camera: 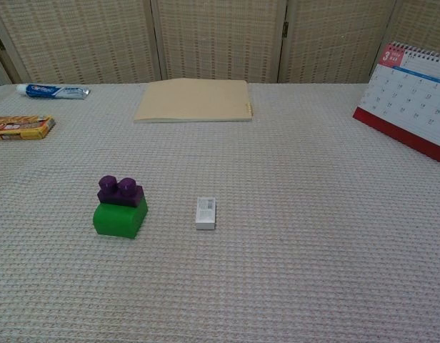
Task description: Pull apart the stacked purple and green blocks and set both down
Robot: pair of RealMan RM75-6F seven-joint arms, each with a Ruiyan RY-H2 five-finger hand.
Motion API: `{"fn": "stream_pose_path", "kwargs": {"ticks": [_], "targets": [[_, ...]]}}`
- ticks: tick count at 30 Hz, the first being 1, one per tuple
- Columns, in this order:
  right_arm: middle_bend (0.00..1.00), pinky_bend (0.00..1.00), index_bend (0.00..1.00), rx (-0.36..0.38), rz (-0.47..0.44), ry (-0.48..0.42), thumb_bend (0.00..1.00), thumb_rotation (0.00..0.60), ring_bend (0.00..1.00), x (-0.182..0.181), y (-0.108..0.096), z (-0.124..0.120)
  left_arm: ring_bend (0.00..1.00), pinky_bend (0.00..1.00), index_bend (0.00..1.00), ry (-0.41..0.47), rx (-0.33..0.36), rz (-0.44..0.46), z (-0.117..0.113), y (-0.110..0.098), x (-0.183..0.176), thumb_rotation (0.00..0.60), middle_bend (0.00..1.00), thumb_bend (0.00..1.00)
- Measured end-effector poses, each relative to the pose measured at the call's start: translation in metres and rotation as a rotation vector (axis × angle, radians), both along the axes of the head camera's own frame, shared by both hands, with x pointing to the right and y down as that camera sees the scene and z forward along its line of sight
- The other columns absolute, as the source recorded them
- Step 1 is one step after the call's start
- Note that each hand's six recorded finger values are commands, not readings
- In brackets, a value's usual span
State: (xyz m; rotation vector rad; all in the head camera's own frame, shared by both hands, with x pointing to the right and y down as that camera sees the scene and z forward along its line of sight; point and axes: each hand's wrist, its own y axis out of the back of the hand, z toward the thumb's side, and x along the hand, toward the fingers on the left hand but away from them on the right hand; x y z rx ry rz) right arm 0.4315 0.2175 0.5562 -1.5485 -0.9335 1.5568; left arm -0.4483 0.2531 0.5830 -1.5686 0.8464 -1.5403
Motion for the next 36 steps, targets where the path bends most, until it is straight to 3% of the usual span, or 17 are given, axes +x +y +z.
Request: {"fn": "stream_pose_path", "kwargs": {"ticks": [8, 12, 18, 21, 26, 31, 36], "targets": [[0.00, 0.00, 0.00, 0.012, -0.007, 0.003, 0.41, 0.600, 0.00, -0.001, 0.002, -0.003, 0.00, 0.00, 0.00, 0.049, -0.050, 0.041, 0.009, 0.007, 0.014, 0.600, 0.00, 0.40], [0.00, 0.00, 0.00, 0.042, 0.000, -0.007, 0.41, 0.600, 0.00, 0.000, 0.002, -0.012, 0.00, 0.00, 0.01, 0.163, -0.083, 0.055, 0.015, 0.010, 0.029, 0.600, 0.00, 0.40], [0.00, 0.00, 0.00, 0.039, -0.008, -0.013, 0.41, 0.600, 0.00, -0.004, 0.004, -0.011, 0.00, 0.00, 0.21, 0.335, -0.190, 0.118, 0.032, 0.010, 0.069, 0.600, 0.00, 0.38], [0.00, 0.00, 0.00, 0.021, -0.016, -0.007, 0.41, 0.600, 0.00, -0.006, 0.005, -0.006, 0.00, 0.00, 0.27, 0.338, -0.220, 0.161, 0.039, 0.008, 0.087, 0.600, 0.00, 0.39], [0.00, 0.00, 0.00, 0.006, -0.017, 0.001, 0.41, 0.600, 0.00, -0.005, 0.004, -0.002, 0.00, 0.00, 0.31, 0.321, -0.183, 0.194, 0.045, -0.002, 0.120, 0.600, 0.00, 0.39], [0.00, 0.00, 0.00, -0.001, -0.019, -0.001, 0.41, 0.600, 0.00, -0.005, 0.004, 0.000, 0.00, 0.00, 0.35, 0.308, -0.153, 0.162, 0.056, -0.018, 0.153, 0.600, 0.00, 0.39], [0.00, 0.00, 0.00, -0.009, -0.016, -0.010, 0.41, 0.600, 0.00, -0.004, 0.003, 0.000, 0.00, 0.00, 0.36, 0.330, -0.185, 0.104, 0.073, -0.031, 0.177, 0.600, 0.00, 0.39]]}}
